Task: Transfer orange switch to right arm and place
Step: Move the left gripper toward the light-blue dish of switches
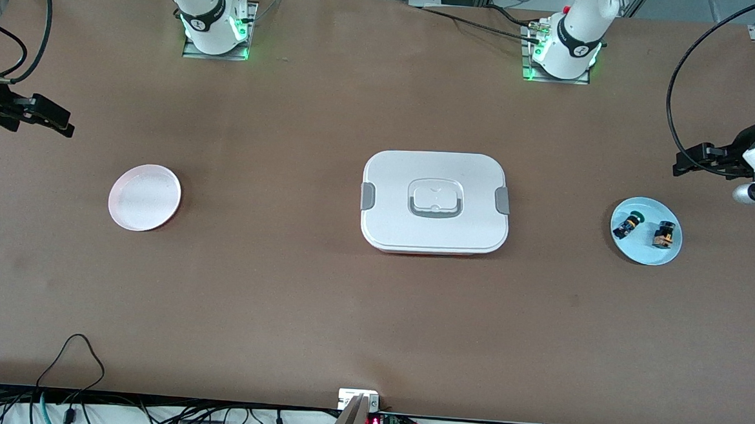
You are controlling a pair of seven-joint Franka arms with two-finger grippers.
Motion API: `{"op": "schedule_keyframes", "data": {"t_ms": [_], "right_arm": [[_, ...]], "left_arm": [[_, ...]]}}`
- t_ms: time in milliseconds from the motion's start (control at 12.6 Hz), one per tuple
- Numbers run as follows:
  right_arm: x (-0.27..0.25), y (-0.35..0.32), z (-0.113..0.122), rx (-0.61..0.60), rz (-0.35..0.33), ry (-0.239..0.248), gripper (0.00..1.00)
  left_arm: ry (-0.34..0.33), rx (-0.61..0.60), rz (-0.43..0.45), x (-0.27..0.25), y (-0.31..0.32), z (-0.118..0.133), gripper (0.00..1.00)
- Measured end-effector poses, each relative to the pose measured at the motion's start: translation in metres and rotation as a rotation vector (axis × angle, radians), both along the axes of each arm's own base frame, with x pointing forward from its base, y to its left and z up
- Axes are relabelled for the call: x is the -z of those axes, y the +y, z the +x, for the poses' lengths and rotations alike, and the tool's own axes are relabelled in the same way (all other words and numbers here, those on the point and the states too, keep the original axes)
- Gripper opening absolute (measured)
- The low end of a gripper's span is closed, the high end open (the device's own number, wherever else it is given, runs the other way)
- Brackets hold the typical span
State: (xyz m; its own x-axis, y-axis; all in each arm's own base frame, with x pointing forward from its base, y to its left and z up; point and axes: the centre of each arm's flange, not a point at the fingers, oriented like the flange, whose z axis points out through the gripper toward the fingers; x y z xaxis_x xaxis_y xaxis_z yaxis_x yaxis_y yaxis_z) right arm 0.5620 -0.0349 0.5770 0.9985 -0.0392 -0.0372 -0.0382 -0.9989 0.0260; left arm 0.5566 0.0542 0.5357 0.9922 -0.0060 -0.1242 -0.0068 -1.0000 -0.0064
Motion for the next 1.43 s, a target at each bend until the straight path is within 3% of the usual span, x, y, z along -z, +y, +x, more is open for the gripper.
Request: {"op": "schedule_keyframes", "data": {"t_ms": [713, 1267, 1426], "right_arm": [[0.000, 0.000, 0.000, 0.000, 0.000, 0.000, 1.00], [0.000, 0.000, 0.000, 0.000, 0.000, 0.000, 1.00], [0.000, 0.000, 0.000, 0.000, 0.000, 0.000, 1.00]], "left_arm": [[0.004, -0.003, 0.000, -0.002, 0.001, 0.002, 1.00], [0.102, -0.001, -0.010, 0.007, 0.003, -0.006, 1.00], [0.129, 0.080, -0.028, 0.010, 0.003, -0.009, 1.00]]}}
